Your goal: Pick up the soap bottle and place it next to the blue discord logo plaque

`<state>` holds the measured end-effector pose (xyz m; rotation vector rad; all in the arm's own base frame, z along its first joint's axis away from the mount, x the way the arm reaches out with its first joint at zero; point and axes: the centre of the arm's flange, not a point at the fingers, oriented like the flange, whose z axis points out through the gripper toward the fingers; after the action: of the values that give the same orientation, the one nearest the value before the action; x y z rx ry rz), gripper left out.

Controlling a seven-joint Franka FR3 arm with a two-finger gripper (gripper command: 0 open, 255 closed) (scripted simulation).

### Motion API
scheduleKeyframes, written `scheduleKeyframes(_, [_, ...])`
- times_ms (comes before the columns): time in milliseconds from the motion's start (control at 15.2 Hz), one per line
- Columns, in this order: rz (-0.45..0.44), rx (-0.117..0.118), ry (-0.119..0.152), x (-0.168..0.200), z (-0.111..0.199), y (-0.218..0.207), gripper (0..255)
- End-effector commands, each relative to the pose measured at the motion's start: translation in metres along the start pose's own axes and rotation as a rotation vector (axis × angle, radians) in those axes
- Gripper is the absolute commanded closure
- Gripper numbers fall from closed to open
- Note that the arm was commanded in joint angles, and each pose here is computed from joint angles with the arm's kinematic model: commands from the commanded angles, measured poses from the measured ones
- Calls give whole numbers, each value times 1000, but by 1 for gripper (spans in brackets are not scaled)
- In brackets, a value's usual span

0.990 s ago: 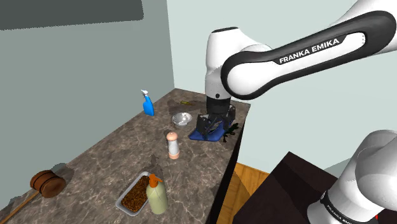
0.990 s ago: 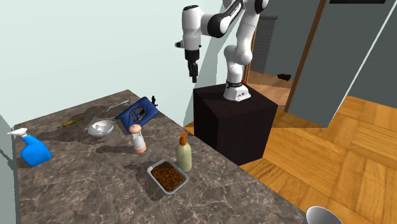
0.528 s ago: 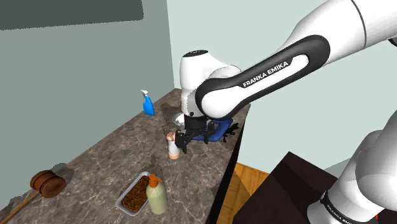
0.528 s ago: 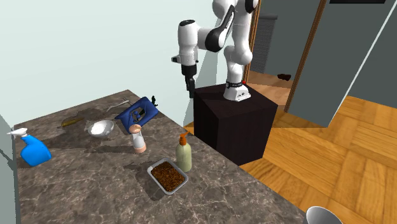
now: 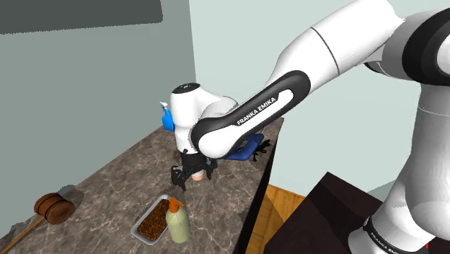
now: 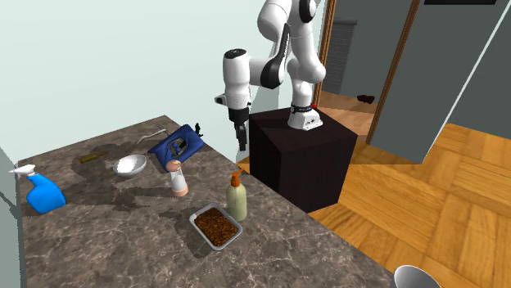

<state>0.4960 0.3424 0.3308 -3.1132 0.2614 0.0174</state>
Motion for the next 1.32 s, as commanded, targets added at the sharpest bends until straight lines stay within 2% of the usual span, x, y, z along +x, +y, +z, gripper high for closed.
scheduleKeyframes(0, [2, 0, -1, 7, 17, -19, 0])
scheduleKeyframes(462, [8, 1, -4, 35, 68, -83, 0])
scheduleKeyframes(924, [8, 1, -4, 35, 105, -83, 0])
scheduleKeyframes(1254, [8, 1, -4, 35, 108, -83, 0])
